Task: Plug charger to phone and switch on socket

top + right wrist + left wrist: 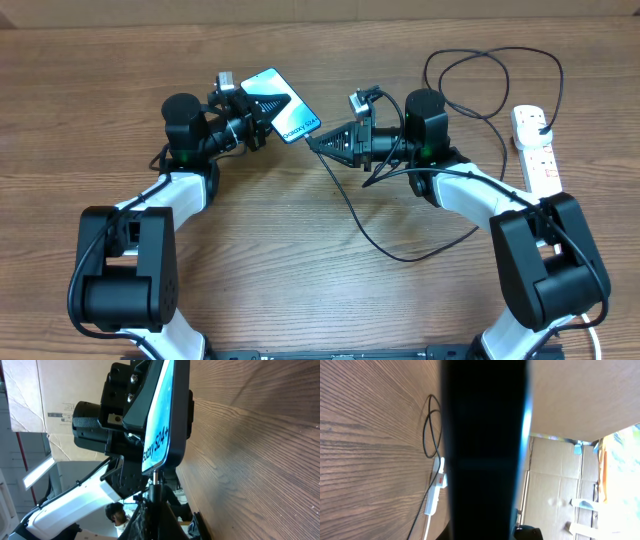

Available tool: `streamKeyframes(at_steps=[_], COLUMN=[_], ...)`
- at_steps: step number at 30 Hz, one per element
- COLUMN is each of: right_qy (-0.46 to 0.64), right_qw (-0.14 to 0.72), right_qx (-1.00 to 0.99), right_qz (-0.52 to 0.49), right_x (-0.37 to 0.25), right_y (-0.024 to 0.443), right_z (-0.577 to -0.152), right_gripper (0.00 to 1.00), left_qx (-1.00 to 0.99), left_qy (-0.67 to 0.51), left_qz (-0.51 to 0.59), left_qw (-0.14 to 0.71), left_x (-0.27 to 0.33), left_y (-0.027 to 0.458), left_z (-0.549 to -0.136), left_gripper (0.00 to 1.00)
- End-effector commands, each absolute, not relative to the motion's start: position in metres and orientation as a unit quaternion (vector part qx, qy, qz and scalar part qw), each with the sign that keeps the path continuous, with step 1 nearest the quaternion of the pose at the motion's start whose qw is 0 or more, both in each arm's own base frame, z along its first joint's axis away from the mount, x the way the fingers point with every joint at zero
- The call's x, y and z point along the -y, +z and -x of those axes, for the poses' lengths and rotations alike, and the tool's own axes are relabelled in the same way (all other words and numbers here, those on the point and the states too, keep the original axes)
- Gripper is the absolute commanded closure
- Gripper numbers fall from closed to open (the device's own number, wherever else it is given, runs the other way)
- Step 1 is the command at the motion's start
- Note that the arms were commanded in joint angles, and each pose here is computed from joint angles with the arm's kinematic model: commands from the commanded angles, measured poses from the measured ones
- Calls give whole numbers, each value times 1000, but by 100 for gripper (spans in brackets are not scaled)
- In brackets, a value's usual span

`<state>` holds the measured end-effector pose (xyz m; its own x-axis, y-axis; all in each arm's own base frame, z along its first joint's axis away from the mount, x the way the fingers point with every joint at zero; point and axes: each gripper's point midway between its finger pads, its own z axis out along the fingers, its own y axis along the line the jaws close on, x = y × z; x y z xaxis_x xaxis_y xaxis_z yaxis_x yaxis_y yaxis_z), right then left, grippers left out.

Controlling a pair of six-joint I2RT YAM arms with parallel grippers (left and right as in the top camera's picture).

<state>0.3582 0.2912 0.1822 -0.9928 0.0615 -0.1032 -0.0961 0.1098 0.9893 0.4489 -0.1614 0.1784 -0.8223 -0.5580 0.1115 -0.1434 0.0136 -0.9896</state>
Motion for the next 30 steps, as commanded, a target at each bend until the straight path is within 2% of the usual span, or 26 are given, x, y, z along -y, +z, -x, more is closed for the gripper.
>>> streamKeyframes(at_steps=[1, 30], right_qy=[666, 665], right_qw=[66, 42], right_qx=[-743, -746], right_qz=[4, -2], right_x=[-292, -292], right_y=[183, 179], right_z=[-362, -357], right_gripper=[96, 96], left_qx=[-695, -693], left_qy=[-661, -666], left_qz=[228, 218], left_qw=[169, 167], left_x=[168, 175], left_y=[189, 193], left_z=[-447, -445], left_gripper=[96, 96])
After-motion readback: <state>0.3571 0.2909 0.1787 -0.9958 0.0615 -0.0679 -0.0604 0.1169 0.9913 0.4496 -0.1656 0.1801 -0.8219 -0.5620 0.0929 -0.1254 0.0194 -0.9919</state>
